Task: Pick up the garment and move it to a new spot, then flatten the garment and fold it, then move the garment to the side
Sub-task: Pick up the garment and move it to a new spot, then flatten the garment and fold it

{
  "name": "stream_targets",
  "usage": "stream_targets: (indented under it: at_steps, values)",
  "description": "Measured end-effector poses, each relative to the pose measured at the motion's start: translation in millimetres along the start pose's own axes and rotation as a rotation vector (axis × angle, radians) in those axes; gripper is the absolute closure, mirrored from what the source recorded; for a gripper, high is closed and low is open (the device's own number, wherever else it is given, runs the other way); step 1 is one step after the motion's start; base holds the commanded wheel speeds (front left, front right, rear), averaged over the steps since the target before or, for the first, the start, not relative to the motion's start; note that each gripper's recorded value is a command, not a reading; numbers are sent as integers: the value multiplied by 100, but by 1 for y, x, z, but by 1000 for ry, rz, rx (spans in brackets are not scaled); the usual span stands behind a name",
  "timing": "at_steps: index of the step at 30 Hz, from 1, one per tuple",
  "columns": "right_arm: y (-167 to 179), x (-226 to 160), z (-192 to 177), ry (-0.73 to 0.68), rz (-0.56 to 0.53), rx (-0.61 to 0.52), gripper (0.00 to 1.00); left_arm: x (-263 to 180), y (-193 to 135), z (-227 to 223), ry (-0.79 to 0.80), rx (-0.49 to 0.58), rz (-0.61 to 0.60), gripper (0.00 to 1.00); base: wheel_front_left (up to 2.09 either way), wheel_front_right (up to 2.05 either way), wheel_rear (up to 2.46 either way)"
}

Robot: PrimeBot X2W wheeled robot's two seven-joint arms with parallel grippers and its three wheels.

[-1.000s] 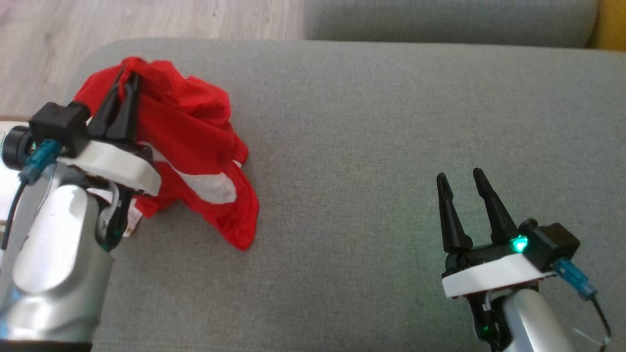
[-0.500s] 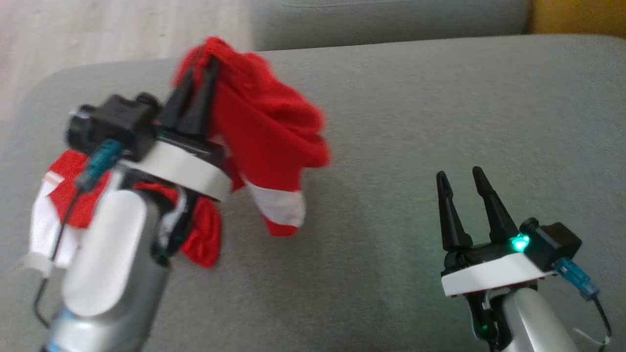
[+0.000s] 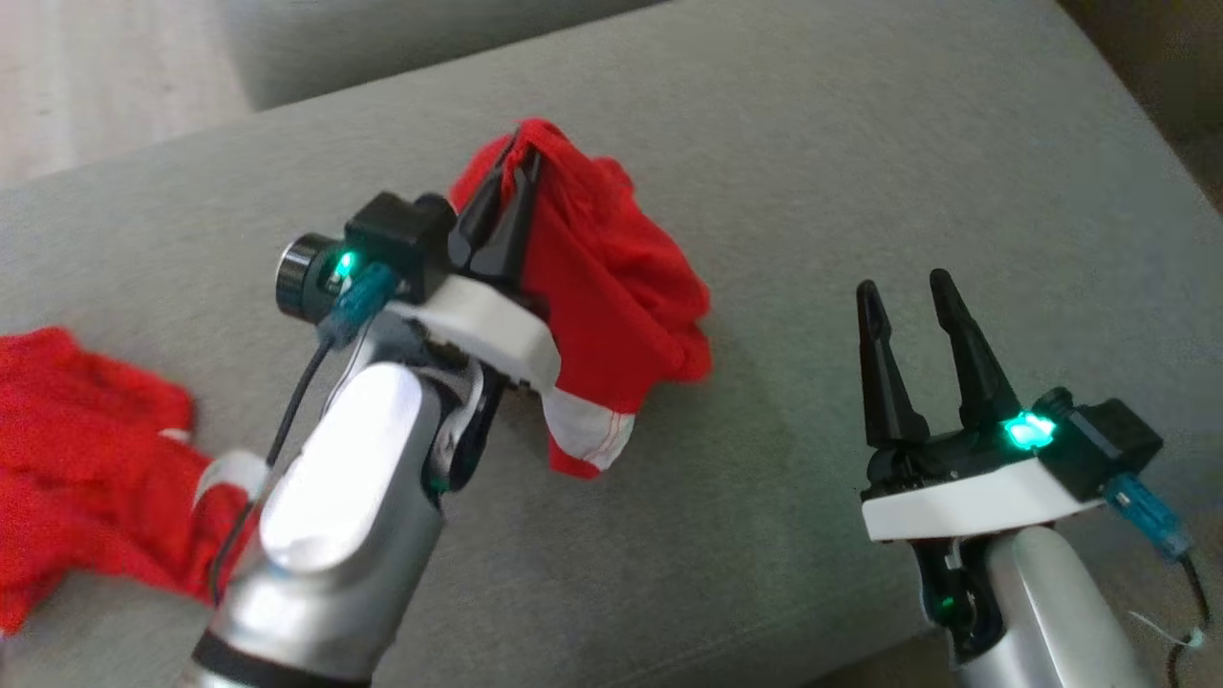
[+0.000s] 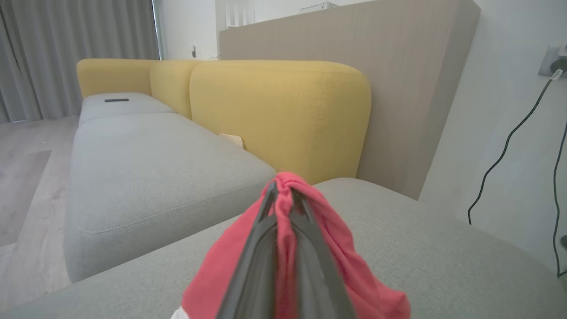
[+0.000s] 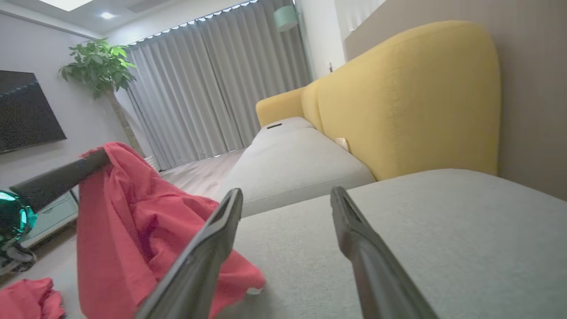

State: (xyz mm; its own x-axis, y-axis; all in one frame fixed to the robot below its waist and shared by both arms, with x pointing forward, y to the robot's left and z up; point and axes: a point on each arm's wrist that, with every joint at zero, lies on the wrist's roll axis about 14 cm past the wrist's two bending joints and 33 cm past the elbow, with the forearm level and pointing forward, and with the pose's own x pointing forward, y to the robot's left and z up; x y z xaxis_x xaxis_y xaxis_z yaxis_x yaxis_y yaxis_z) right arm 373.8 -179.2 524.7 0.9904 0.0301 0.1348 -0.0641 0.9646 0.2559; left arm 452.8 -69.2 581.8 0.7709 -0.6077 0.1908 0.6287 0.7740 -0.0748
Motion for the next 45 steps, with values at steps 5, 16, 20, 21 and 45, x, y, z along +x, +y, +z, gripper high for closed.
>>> stream_targets:
  at_steps: [5, 16, 20, 21, 45]
  values:
    - [-20, -8, 1, 5, -64, -18, 0, 23, -12, -36, 63, 0, -41, 0, 0, 0, 0]
    - [-10, 7, -8, 20, -23, -26, 0, -3, 42, -48, 75, 14, 102, 0, 0, 0, 0]
    - [4, 15, -12, 24, 25, -28, 0, -33, 75, -24, 15, 48, 197, 0, 0, 0, 0]
    - [8, 17, -13, 25, 38, -29, 0, -43, 82, -21, 8, 51, 221, 0, 0, 0, 0]
    - [68, -9, -80, 233, 236, -83, 0, -180, 98, -32, 43, -37, 478, 0, 0, 0, 0]
